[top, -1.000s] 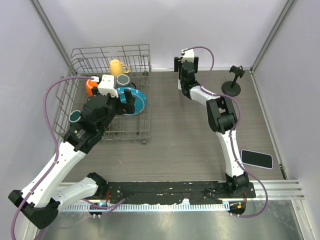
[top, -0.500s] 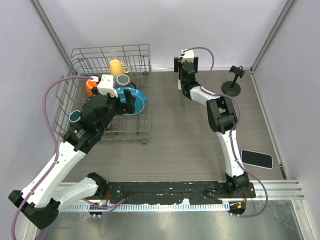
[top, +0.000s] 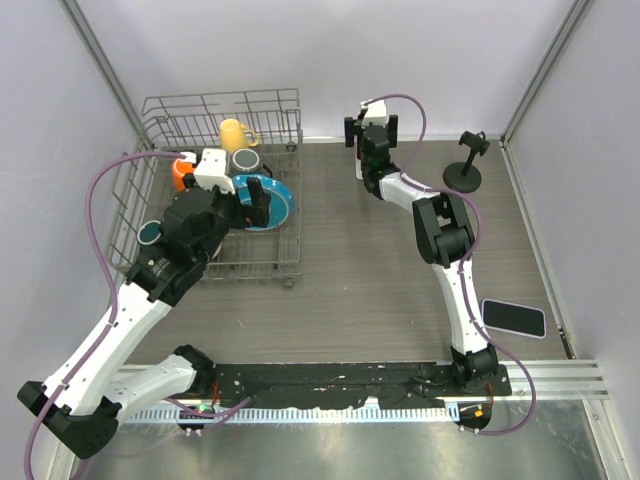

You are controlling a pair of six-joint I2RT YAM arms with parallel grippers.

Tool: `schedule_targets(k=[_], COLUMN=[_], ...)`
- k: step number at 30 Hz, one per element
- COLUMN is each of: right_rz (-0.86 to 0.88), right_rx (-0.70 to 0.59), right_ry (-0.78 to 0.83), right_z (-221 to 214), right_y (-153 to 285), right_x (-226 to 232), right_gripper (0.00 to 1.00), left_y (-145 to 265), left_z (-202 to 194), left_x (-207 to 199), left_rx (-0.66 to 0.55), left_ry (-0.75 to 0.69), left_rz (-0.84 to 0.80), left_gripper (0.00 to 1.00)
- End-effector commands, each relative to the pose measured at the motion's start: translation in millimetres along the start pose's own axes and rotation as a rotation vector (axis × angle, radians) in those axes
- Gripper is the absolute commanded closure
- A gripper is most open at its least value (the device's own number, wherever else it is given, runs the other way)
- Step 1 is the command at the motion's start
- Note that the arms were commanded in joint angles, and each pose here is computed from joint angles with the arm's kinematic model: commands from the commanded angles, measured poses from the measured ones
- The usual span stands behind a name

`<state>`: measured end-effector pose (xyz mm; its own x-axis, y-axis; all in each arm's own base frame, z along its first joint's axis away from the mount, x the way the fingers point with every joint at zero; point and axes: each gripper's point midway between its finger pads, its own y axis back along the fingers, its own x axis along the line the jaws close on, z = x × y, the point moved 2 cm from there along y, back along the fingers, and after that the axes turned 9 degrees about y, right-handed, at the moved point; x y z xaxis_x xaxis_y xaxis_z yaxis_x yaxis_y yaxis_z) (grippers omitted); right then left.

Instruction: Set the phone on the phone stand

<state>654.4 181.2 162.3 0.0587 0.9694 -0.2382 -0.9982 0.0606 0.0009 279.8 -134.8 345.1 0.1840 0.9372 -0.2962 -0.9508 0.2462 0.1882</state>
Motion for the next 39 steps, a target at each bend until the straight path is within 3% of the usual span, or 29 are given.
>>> schedule_targets(k=[1, 25, 31, 33, 38, 39], right_rz=[-0.046, -0.047, -0.121, -0.225, -0.397, -0.413], right_rx=[-0.1, -0.132, -0.132, -0.117, 0.032, 0.089], right_ry=[-0.044, -0.093, -0.177, -0.242, -0.467, -0.478], right_z=[60.4, 135.4, 169.9, 181.1, 151.2, 128.1], right_y=[3.6, 40.2, 73.9, 86.0, 109.2, 112.4], right_x=[-22.4, -61.6, -103.7, -136.9, -212.4, -229.7], right_gripper=[0.01, 0.01, 0.01, 0.01, 0.03, 0.04], left_y=[-2.3, -1.7, -2.6, -3.4, -7.6, -8.0], left_z=[10.0, 12.6, 11.0, 10.9, 6.2, 5.8], left_x=[-5.2, -3.6, -2.3, -2.2, -1.1, -1.2], left_rx=[-0.044, -0.047, -0.046, -0.045, -0.028, -0.026], left_ry=[0.027, 0.041, 0.042, 0.04, 0.032, 0.034], left_rz=[-0.024, -0.029, -0.024, -0.023, -0.015, -0.014], left_gripper=[0.0, 0.0, 0.0, 0.0, 0.0, 0.0])
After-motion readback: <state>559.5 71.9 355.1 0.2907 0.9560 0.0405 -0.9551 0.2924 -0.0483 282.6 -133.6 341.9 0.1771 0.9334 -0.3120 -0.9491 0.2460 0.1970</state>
